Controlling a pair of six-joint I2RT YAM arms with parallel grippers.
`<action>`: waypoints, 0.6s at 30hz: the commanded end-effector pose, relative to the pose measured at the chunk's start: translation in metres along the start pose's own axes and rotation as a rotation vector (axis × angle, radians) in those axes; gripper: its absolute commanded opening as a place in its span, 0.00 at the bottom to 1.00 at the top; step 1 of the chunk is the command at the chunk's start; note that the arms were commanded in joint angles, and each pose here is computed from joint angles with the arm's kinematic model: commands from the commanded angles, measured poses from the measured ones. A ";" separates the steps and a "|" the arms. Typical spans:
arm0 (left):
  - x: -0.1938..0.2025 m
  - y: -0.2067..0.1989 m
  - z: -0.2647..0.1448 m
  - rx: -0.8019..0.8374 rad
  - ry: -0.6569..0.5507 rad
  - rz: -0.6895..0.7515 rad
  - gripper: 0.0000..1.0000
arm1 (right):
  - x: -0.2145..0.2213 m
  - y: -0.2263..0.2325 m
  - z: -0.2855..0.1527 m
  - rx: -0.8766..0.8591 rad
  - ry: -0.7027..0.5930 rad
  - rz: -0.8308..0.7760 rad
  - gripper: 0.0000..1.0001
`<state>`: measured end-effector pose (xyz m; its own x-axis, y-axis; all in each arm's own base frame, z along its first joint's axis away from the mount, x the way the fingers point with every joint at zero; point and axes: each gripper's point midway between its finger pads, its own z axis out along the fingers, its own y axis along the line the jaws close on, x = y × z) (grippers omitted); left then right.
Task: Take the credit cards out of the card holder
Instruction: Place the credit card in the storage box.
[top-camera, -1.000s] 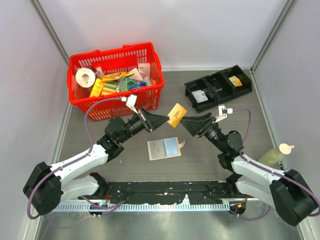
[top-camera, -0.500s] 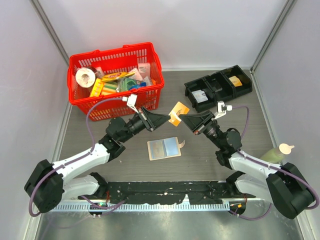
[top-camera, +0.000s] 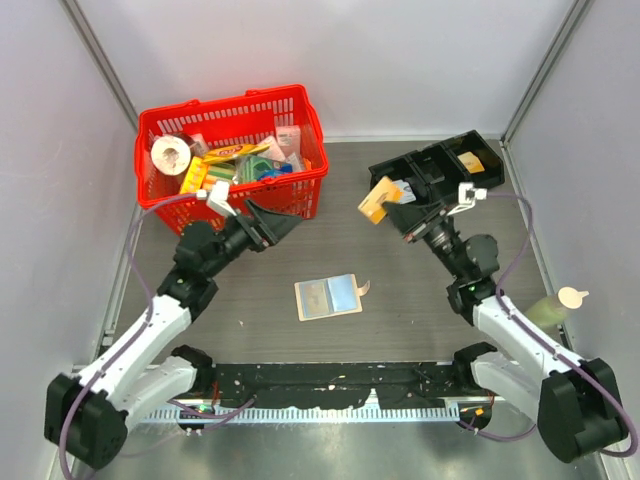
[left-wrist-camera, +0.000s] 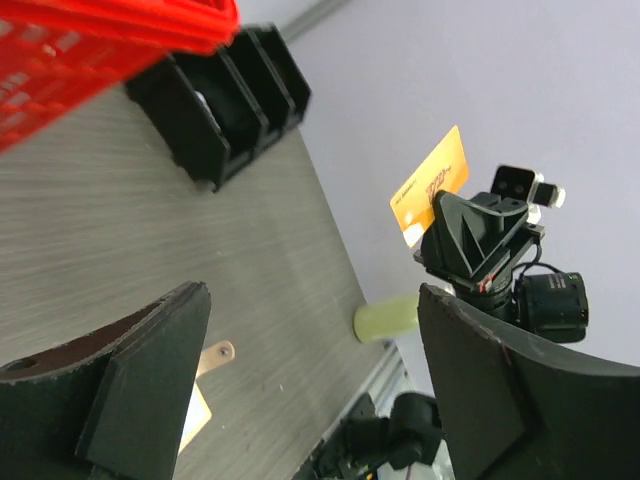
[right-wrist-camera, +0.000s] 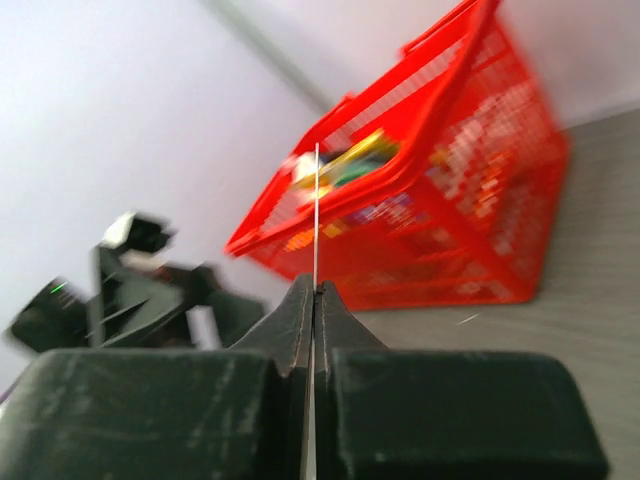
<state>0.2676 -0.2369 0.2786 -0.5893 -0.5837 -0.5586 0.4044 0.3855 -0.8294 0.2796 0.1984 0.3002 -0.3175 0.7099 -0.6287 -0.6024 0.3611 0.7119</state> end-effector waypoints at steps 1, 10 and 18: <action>-0.029 0.002 -0.031 -0.142 -0.042 0.166 0.91 | -0.047 -0.050 0.001 0.254 -0.028 -0.110 0.01; -0.073 0.019 -0.098 -0.506 -0.037 0.602 0.95 | -0.165 -0.167 -0.020 0.627 -0.201 -0.184 0.01; -0.078 0.069 -0.115 -0.707 -0.018 0.730 0.96 | -0.256 -0.271 -0.021 0.811 -0.273 -0.201 0.01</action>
<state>0.2572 -0.1082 0.3027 -0.3005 -0.1834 -0.9360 0.2376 0.9360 -0.2596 0.4744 -0.0535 0.2375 -0.0885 0.7147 -0.6938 0.0958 0.6994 0.7082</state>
